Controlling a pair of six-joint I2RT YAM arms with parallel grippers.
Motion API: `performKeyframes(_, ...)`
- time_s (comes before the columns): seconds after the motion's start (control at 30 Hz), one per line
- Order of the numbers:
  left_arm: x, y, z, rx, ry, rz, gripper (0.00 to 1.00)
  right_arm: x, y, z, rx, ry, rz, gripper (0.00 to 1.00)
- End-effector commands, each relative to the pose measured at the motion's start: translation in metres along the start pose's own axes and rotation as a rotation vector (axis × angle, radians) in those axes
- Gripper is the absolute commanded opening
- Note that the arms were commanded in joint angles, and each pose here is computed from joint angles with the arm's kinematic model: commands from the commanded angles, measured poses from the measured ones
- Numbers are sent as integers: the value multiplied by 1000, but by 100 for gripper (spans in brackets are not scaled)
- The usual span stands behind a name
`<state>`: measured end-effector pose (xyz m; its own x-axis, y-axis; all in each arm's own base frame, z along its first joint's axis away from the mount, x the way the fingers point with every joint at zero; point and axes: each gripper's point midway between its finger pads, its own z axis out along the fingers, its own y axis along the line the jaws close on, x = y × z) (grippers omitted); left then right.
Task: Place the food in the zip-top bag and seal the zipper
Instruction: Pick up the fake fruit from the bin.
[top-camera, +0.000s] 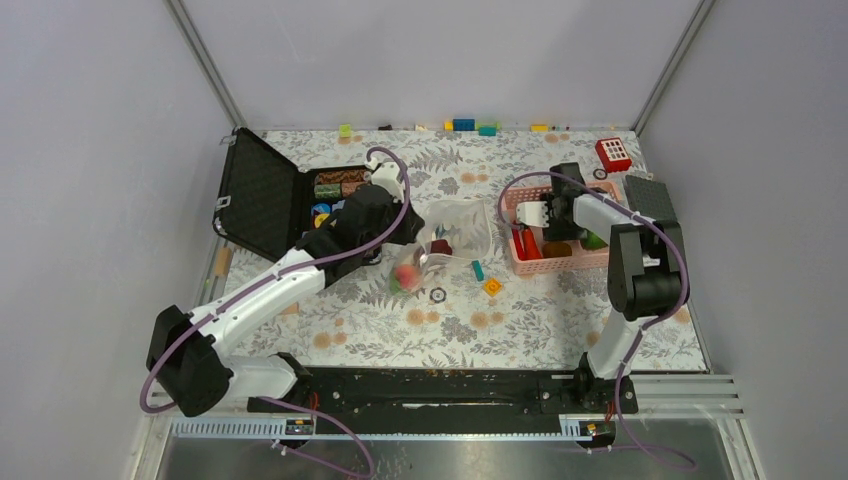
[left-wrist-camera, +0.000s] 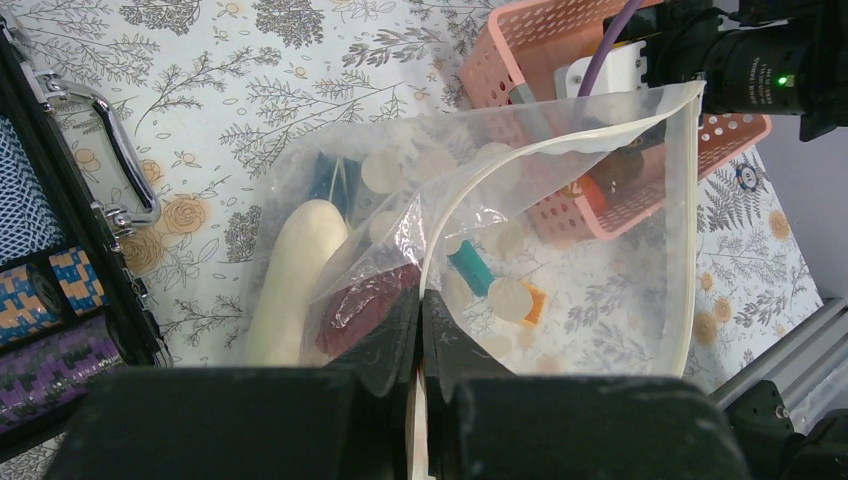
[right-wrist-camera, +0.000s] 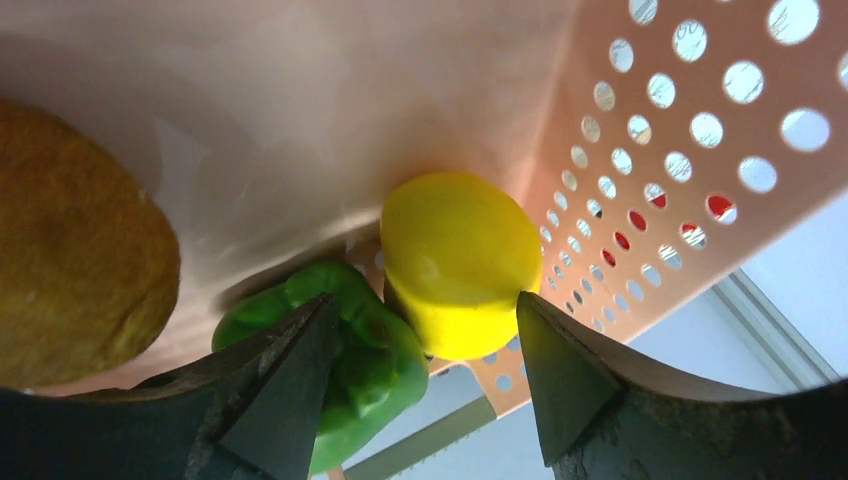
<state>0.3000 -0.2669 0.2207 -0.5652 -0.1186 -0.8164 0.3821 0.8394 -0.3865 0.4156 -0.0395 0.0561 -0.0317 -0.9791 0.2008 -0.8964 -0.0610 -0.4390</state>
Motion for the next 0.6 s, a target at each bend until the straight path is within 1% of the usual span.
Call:
performKeyframes(0.0, -26, -12, 1, 34, -54, -6, 0, -6, -27, 9, 73, -31, -8, 74)
performKeyframes(0.1, -25, -12, 4, 29, -43, -5, 0, -8, -29, 18, 62, -27, -11, 73)
performKeyframes(0.33, -25, -10, 10, 18, -32, -6, 0, -7, -36, 18, 70, -22, 22, 73)
performKeyframes(0.47, -24, -8, 12, 6, -23, -8, 0, -6, -38, 19, 63, -10, 53, 70)
performKeyframes(0.57, -24, -6, 11, -3, -23, -8, 0, -1, -42, 22, 62, 30, 64, 67)
